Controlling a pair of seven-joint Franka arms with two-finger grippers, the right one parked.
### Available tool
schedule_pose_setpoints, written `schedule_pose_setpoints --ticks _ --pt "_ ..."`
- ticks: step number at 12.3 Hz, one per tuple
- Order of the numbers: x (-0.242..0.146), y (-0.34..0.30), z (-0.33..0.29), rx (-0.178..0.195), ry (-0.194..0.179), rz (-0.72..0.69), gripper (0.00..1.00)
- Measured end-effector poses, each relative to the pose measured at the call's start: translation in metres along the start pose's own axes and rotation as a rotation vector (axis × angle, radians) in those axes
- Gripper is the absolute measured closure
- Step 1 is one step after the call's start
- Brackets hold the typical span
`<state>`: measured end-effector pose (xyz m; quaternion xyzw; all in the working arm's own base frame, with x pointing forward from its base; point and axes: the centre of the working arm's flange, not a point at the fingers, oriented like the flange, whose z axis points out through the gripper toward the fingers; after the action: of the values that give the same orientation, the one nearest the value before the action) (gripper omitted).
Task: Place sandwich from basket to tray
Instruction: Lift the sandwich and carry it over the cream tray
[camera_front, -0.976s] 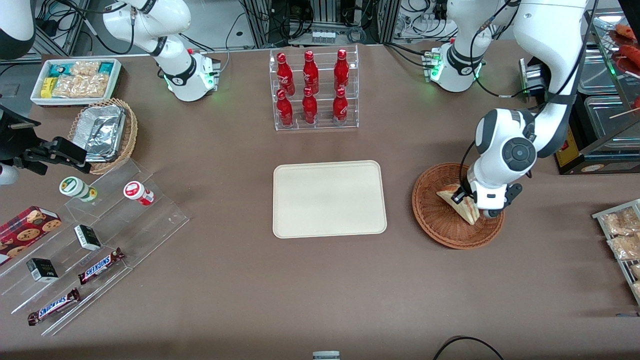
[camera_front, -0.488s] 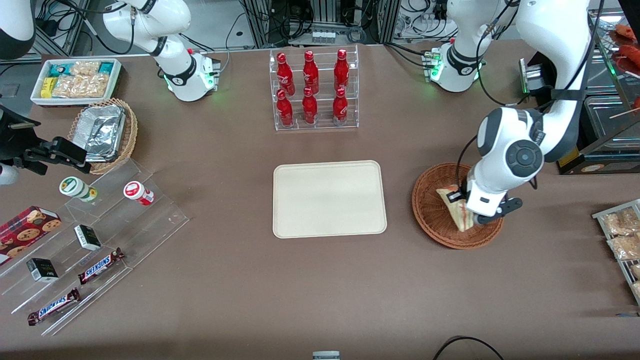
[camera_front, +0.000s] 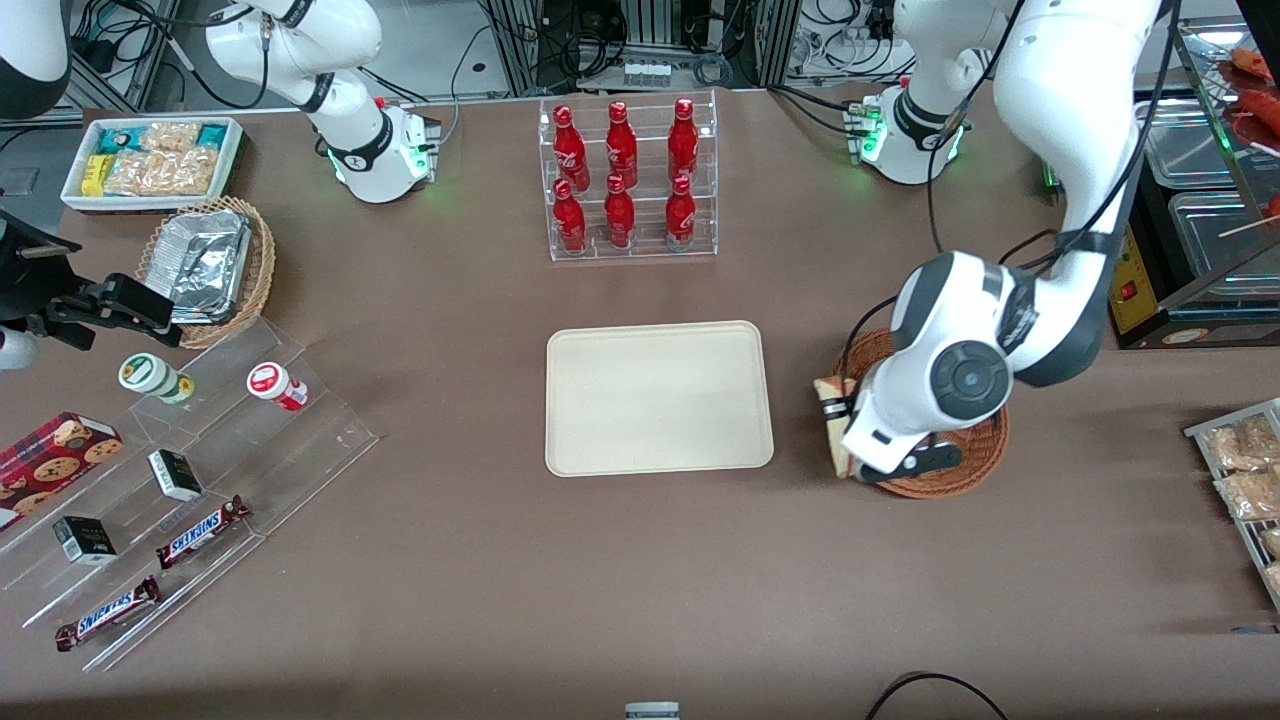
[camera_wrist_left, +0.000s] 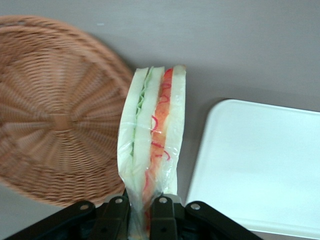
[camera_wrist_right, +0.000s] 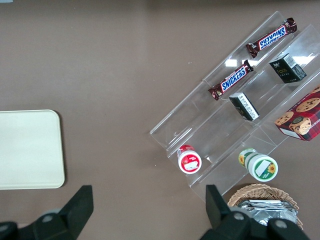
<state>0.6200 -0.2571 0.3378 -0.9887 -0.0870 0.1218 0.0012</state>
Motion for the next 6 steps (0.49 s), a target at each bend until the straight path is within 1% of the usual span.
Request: schedule_pose_setpoints --ticks 1,4,6 --pt "-0.004 0.024 0.008 -0.006 0.005 -0.003 0.85" --pt "-0.029 0.096 0.034 -0.033 0.041 -0.009 0.85" --pt "-0.045 0.129 0.048 -0.044 0.052 -0.014 0.85"
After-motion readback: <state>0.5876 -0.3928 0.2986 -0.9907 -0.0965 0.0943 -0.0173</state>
